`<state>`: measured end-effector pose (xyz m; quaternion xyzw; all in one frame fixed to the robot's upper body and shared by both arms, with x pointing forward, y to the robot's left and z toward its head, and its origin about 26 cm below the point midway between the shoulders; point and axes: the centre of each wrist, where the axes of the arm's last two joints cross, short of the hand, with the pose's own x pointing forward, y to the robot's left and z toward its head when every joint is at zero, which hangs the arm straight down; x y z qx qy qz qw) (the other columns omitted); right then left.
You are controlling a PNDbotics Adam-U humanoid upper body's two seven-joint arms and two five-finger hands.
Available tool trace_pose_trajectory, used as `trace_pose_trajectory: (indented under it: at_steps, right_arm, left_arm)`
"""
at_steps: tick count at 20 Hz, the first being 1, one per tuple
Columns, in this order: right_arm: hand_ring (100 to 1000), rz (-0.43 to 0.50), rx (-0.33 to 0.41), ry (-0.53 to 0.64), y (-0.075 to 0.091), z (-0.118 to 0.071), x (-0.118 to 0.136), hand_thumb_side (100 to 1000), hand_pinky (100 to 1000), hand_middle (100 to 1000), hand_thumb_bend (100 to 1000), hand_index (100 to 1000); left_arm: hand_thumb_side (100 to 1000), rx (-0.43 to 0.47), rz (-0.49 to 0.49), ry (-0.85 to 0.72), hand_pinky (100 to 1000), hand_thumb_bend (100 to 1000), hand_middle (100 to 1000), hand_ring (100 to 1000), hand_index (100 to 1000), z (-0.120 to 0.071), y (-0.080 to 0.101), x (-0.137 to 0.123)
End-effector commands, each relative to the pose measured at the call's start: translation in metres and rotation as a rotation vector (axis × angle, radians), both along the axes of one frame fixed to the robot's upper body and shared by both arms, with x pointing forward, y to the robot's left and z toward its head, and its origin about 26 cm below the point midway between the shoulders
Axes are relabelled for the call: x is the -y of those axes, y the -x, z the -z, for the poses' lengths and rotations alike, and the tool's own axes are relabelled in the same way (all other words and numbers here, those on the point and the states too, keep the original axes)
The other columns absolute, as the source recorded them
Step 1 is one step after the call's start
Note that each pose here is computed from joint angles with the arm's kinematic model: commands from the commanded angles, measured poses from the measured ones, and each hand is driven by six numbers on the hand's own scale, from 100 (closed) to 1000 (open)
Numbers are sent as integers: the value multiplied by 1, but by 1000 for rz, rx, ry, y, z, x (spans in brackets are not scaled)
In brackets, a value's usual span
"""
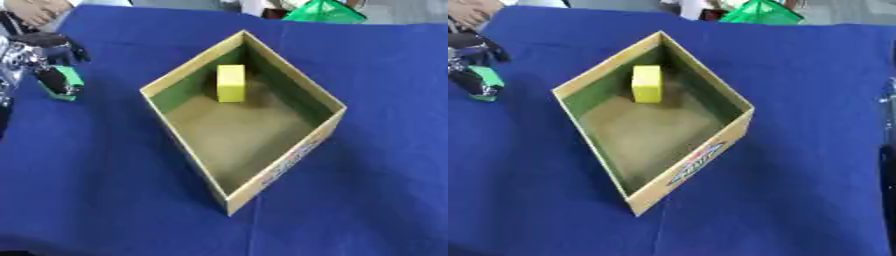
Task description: Pick up objects on the table and place them in the box.
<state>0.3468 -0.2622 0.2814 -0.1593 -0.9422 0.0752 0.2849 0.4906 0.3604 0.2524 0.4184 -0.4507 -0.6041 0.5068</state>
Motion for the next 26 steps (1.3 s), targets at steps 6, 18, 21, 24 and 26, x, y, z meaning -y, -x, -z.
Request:
trace_pose_trajectory:
  at_steps: [6,18,21,24,26]
  right_arm:
    - [857,7,27,9,4,-8,5,1000,841,644,182,843]
    - [857,9,22,3,5,-6,6,1000,842,643,183,843]
    - [857,11,18,3,5,-5,7,1000,842,643,182,843]
    - [858,14,15,3,6,-4,8,1000,842,643,182,843]
    - [858,15,15,3,6,-4,8,1000,842,643,182,843]
  left_arm:
    - [100,53,-17,14,374,248,532,480,678,-21,4,-7]
    - [100,90,-14,-24,897,601,875,908,945,-30,4,-1]
    - [100,73,13,-10,901,611,877,913,935,-34,5,-3]
    - [100,38,20,-20,891,612,876,909,929,-39,7,-6]
    - [100,27,20,-23,891,612,876,909,929,-41,8,-7]
